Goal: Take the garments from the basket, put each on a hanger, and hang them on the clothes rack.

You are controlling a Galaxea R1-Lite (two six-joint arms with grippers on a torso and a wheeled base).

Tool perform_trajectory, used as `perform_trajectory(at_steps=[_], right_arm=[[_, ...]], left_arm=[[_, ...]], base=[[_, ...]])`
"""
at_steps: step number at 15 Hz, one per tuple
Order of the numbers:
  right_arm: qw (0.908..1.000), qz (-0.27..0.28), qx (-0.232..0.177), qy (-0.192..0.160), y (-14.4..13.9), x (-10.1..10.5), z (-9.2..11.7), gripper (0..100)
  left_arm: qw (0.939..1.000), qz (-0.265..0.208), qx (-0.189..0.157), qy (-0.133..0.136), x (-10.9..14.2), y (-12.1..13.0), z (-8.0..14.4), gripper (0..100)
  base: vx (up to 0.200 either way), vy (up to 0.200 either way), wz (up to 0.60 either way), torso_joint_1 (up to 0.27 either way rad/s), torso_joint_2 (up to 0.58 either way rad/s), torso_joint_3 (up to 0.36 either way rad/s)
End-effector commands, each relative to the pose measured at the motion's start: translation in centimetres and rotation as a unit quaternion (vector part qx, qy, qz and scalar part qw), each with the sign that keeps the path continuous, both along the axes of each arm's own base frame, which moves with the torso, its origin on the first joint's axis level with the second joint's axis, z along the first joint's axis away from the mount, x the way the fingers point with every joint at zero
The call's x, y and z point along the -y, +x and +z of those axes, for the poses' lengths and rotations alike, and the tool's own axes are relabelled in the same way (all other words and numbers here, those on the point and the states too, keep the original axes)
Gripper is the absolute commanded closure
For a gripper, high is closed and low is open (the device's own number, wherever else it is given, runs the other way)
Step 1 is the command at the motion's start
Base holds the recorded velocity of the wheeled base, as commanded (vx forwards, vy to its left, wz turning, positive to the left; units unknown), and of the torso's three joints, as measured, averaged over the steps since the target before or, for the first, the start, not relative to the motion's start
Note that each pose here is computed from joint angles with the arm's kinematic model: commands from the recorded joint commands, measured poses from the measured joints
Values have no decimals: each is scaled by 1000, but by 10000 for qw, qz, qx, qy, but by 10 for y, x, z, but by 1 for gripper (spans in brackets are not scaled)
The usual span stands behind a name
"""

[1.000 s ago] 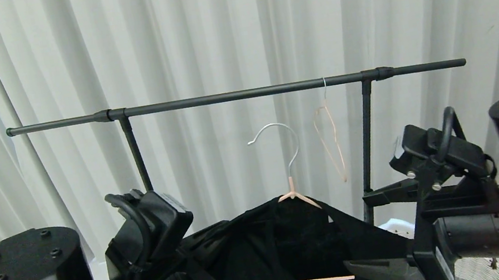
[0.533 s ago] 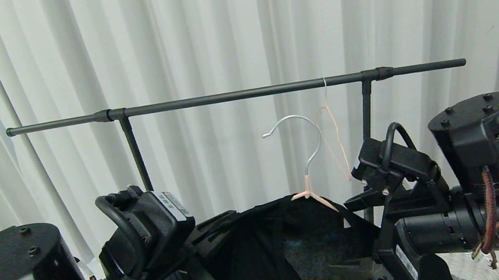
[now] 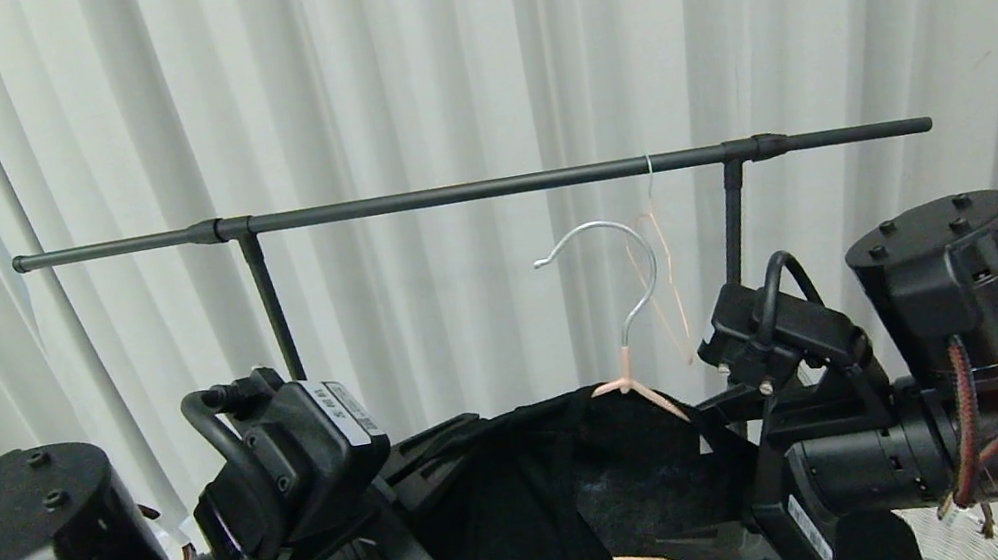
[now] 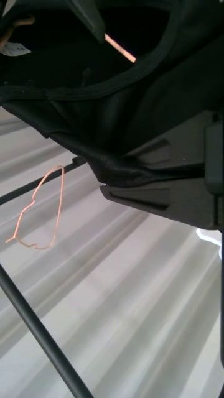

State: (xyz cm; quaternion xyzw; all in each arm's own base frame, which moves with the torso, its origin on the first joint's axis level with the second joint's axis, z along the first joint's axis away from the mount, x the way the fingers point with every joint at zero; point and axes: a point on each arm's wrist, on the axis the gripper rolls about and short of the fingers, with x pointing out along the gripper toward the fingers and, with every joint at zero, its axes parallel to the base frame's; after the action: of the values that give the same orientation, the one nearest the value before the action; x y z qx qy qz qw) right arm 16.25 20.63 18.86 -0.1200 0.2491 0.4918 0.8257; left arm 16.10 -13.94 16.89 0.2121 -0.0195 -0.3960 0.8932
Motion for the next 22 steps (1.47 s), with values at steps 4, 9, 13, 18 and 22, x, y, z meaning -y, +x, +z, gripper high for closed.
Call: perform_trajectory(at_steps=[4, 9, 13, 18, 22], right_arm=[[10000, -3, -69, 46, 0, 0, 0, 100], [9999, -45, -105, 106, -1, 1, 1, 100], [9998, -70, 48, 194, -2, 5, 9, 100], [9965, -165, 798, 200, 2, 31, 27, 100], [9910, -99, 1330, 142, 2, 47, 38, 100]], left_arm=[[10000, -11, 15, -23, -1, -1, 1, 100], [10000, -13, 23, -14, 0, -2, 1, 100], [10000, 51, 8, -18, 0, 1, 1, 0], [9991, 409, 61, -118, -13, 8, 3, 0], [9945, 930, -421, 243, -30, 22, -25, 0]], base=[[0, 0, 0, 0, 0, 0], [0, 0, 0, 0, 0, 0], [0, 0, 0, 0, 0, 0], [0, 0, 0, 0, 0, 0], [0, 0, 0, 0, 0, 0]])
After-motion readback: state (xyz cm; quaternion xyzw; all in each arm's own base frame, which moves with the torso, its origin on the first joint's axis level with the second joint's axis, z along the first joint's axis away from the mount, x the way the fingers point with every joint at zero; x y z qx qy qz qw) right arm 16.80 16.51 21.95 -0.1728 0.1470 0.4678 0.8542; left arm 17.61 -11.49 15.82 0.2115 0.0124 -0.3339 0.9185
